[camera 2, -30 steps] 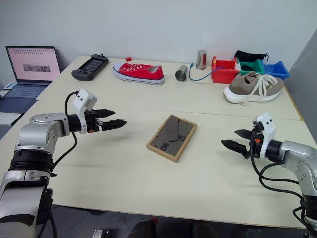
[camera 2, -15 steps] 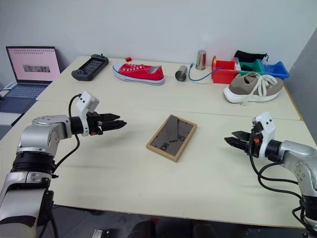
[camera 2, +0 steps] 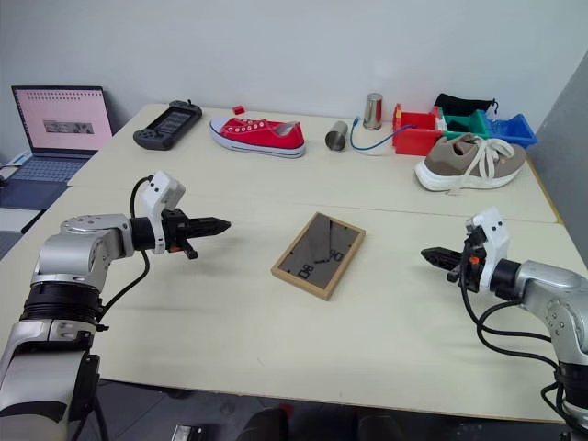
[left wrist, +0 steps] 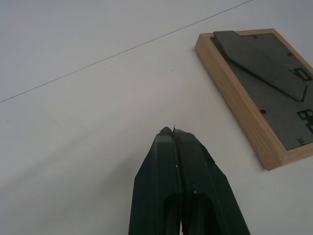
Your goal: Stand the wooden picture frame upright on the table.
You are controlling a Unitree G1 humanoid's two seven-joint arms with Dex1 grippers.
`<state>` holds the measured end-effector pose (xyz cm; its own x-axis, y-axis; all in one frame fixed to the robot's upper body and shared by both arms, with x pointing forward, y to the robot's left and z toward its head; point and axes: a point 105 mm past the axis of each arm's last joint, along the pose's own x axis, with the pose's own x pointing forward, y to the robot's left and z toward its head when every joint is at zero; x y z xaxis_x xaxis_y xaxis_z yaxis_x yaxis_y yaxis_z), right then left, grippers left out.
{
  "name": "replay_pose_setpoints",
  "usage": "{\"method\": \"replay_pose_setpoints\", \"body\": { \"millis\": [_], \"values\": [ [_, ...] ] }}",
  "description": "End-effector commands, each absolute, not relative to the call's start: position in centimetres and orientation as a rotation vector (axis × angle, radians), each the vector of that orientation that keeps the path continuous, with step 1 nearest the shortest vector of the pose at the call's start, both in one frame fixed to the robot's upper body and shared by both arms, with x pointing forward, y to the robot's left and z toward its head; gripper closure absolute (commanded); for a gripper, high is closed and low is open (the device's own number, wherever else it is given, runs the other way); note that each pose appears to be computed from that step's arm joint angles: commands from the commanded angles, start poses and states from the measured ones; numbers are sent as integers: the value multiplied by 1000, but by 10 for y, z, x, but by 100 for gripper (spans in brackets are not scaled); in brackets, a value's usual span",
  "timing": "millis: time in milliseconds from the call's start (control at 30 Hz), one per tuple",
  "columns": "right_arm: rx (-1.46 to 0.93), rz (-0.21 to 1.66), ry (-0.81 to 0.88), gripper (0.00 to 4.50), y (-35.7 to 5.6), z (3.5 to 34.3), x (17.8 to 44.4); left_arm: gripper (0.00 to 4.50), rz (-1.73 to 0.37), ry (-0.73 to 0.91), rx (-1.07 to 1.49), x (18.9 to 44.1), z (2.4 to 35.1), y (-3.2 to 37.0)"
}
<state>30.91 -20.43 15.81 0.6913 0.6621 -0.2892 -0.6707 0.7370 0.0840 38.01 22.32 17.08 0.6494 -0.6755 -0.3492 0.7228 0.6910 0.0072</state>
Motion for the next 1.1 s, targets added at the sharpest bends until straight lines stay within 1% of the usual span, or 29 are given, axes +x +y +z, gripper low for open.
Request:
{"method": "replay_pose_setpoints", "body": {
  "millis": [33, 100, 200, 467, 567, 633, 767, 933, 1100],
  "values": [
    [-73, 762, 276, 450, -189, 160, 313, 449, -822, 285, 161, 381, 176, 210],
    [-105, 728, 294, 450, -184, 149, 319, 449, -832, 297, 184, 382, 167, 200],
    [-119, 709, 265, 450, -166, 144, 331, 449, -855, 301, 238, 385, 150, 177],
    [-180, 653, 263, 450, -138, 126, 368, 449, -889, 314, 293, 394, 118, 136],
    [-214, 675, 273, 450, -124, 118, 378, 449, -957, 315, 333, 387, 110, 121],
    [-222, 689, 273, 450, -115, 115, 382, 449, -979, 312, 340, 382, 109, 118],
    [-189, 740, 234, 450, -90, 120, 389, 449, -994, 302, 323, 373, 111, 114],
    [-188, 741, 229, 450, -86, 121, 393, 449, -1011, 315, 338, 359, 108, 115],
    [-215, 745, 242, 450, -92, 116, 390, 449, -899, 338, 340, 367, 105, 137]
  ]
}}
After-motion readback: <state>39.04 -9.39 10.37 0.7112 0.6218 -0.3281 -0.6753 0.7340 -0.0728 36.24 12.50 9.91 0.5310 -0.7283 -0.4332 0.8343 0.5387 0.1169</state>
